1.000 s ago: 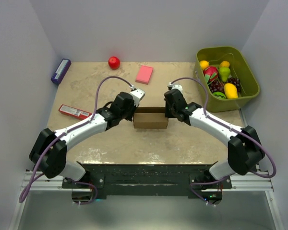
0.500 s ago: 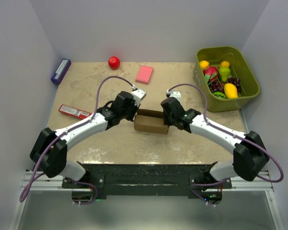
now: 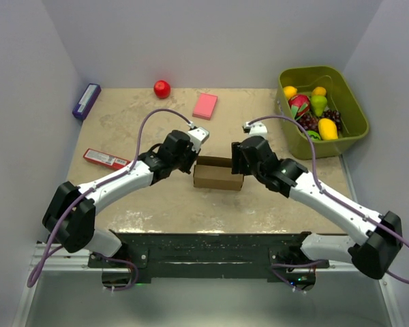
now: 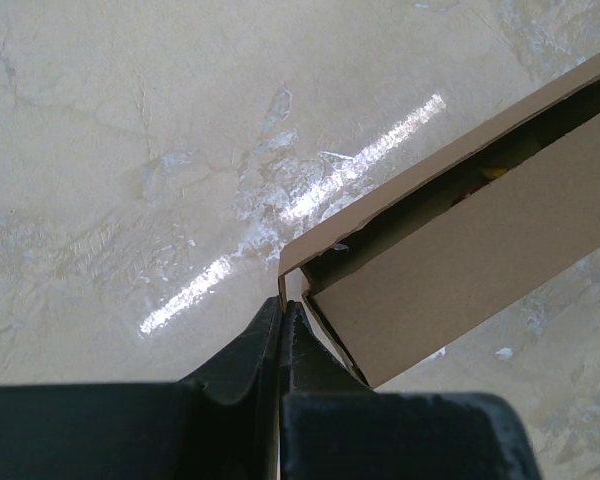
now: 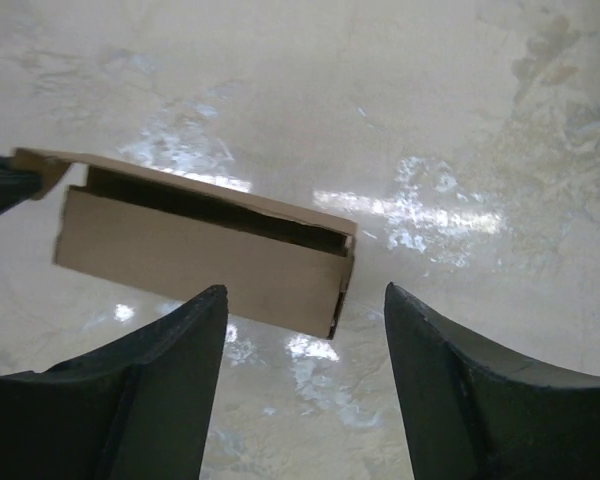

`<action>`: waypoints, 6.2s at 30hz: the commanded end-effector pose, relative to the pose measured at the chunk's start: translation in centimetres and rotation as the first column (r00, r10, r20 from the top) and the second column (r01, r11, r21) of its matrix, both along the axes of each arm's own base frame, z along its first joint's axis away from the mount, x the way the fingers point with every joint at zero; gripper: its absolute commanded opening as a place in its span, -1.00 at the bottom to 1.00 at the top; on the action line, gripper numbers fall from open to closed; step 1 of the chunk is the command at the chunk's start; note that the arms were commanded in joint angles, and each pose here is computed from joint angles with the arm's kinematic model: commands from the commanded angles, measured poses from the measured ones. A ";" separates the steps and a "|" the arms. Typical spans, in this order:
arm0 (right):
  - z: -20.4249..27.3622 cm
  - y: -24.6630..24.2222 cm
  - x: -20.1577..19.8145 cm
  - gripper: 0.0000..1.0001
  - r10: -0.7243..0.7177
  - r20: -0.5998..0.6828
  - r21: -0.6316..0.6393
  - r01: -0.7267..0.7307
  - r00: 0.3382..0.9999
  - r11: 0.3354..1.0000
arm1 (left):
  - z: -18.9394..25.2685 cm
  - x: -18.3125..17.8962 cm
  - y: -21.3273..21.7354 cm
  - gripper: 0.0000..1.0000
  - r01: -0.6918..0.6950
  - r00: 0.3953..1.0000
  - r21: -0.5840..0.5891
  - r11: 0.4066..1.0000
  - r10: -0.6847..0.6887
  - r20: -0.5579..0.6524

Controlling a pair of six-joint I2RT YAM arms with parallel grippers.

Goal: Fold the paper box

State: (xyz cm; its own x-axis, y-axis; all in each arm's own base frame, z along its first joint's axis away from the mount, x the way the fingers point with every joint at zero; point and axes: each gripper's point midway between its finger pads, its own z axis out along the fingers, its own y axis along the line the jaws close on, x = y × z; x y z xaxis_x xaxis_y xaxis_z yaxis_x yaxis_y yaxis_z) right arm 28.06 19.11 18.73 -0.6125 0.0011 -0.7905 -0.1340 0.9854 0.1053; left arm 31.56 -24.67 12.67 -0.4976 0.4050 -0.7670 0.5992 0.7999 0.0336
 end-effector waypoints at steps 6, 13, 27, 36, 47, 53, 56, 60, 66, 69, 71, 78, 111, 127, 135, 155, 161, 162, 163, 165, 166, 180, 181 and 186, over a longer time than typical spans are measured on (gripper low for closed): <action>1.5 6.6 -2.2 -0.06 0.277 0.115 0.065 -0.285 0.954 0.956 | 0.1 -0.5 -0.5 -1.00 0.035 0.999 0.010 0.999 -0.035 -0.018; -1.2 7.1 -0.5 -0.18 0.207 0.087 0.021 -0.209 0.975 0.978 | -0.2 -0.4 -0.4 -1.00 0.031 0.999 0.019 0.999 -0.031 -0.023; -8.4 6.7 0.0 -0.36 0.149 -0.036 -0.090 -0.152 0.988 0.984 | -0.3 -0.4 -0.5 -1.00 0.023 0.999 0.012 1.000 -0.023 -0.035; -10.6 6.4 -0.3 -0.42 0.120 -0.090 -0.113 -0.130 0.989 0.985 | 1.1 -0.9 -1.4 -1.00 -0.035 0.995 -0.081 0.996 0.028 -0.092; -11.5 6.0 -0.6 -0.44 0.108 -0.108 -0.127 -0.121 0.988 0.984 | 0.5 -2.2 -3.2 -1.00 -0.089 0.981 -0.238 0.967 0.044 -0.187; -11.7 5.9 -0.7 -0.45 0.109 -0.112 -0.129 -0.123 0.988 0.984 | -1.0 -3.2 -3.3 -1.00 -0.105 0.973 -0.266 0.958 0.043 -0.227; -11.8 6.0 -0.7 -0.46 0.109 -0.116 -0.128 -0.124 0.987 0.984 | -1.4 -3.6 -3.3 -1.00 -0.114 0.970 -0.288 0.951 0.044 -0.239; -12.0 6.1 -0.7 -0.46 0.111 -0.120 -0.129 -0.126 0.987 0.984 | -1.6 -3.9 -3.2 -1.00 -0.124 0.968 -0.299 0.946 0.049 -0.245; -12.3 6.1 -0.7 -0.47 0.111 -0.128 -0.135 -0.128 0.985 0.982 | 0.4 -3.5 -3.8 -1.00 -0.119 0.975 -0.348 0.930 0.043 -0.220; -12.4 6.1 -0.7 -0.47 0.109 -0.130 -0.136 -0.127 0.985 0.983 | 1.6 -3.2 -4.1 -1.00 -0.112 0.979 -0.368 0.923 0.038 -0.201; -12.3 6.0 -0.7 -0.47 0.106 -0.129 -0.139 -0.124 0.986 0.983 | 2.3 -3.0 -4.1 -1.00 -0.110 0.981 -0.373 0.921 0.040 -0.191; -9.9 6.3 -0.5 -0.30 0.113 -0.097 -0.104 -0.123 0.989 0.987 | 0.9 -2.5 -3.0 -1.00 -0.130 0.979 -0.280 0.951 0.077 -0.190; -8.9 4.6 -2.9 0.22 0.378 -0.083 -0.401 -0.378 0.922 0.835 | 1.1 0.1 -2.7 -1.00 -0.010 0.983 -0.102 0.995 -0.009 -0.181; -10.5 4.8 -3.3 -0.09 0.362 -0.111 -0.422 -0.374 0.925 0.826 | 1.9 -1.9 -5.2 -1.00 -0.035 0.965 -0.320 0.947 -0.051 -0.258; -11.2 4.9 -3.4 -0.12 0.353 -0.134 -0.426 -0.376 0.926 0.823 | 0.1 -2.8 -4.7 -1.00 -0.052 0.959 -0.322 0.945 -0.042 -0.279; -11.0 5.3 -3.4 -0.13 0.350 -0.137 -0.408 -0.375 0.927 0.833 | -4.4 -3.7 -1.5 -1.00 -0.089 0.971 -0.173 0.981 0.047 -0.233; -10.4 5.7 -3.4 -0.05 0.340 -0.131 -0.379 -0.364 0.931 0.851 | -6.3 -4.6 -1.1 -1.00 -0.104 0.969 -0.132 0.986 0.071 -0.236; -10.2 6.0 -3.5 -0.02 0.340 -0.131 -0.362 -0.364 0.931 0.858 | -6.5 -4.5 -0.8 -1.00 -0.119 0.969 -0.116 0.986 0.091 -0.228; -9.7 6.1 -3.6 0.00 0.342 -0.125 -0.348 -0.364 0.932 0.864 | -6.6 -4.6 -0.8 -1.00 -0.118 0.969 -0.110 0.987 0.091 -0.229; -8.8 6.7 -3.7 0.05 0.341 -0.121 -0.308 -0.362 0.932 0.880 | -6.8 -4.5 -0.4 -1.00 -0.139 0.969 -0.086 0.987 0.118 -0.216; -8.2 6.8 -3.9 0.09 0.341 -0.114 -0.287 -0.360 0.933 0.888 | -6.8 -4.4 -0.2 -1.00 -0.146 0.968 -0.079 0.986 0.126 -0.215; -2.2 -1.7 -4.4 0.19 0.005 -0.120 -0.211 -0.030 0.993 0.977 | -6.2 -4.0 0.0 -1.00 -0.162 0.969 -0.070 0.984 0.146 -0.197; -2.3 -2.9 -3.9 0.17 -0.033 -0.122 -0.205 0.008 0.992 0.979 | -6.1 -4.0 -0.1 -1.00 -0.162 0.970 -0.074 0.984 0.145 -0.197; -2.2 -4.6 -2.9 0.06 -0.069 -0.108 -0.180 0.049 0.992 0.982 | -6.1 -4.0 -0.1 -1.00 -0.159 0.970 -0.075 0.984 0.142 -0.196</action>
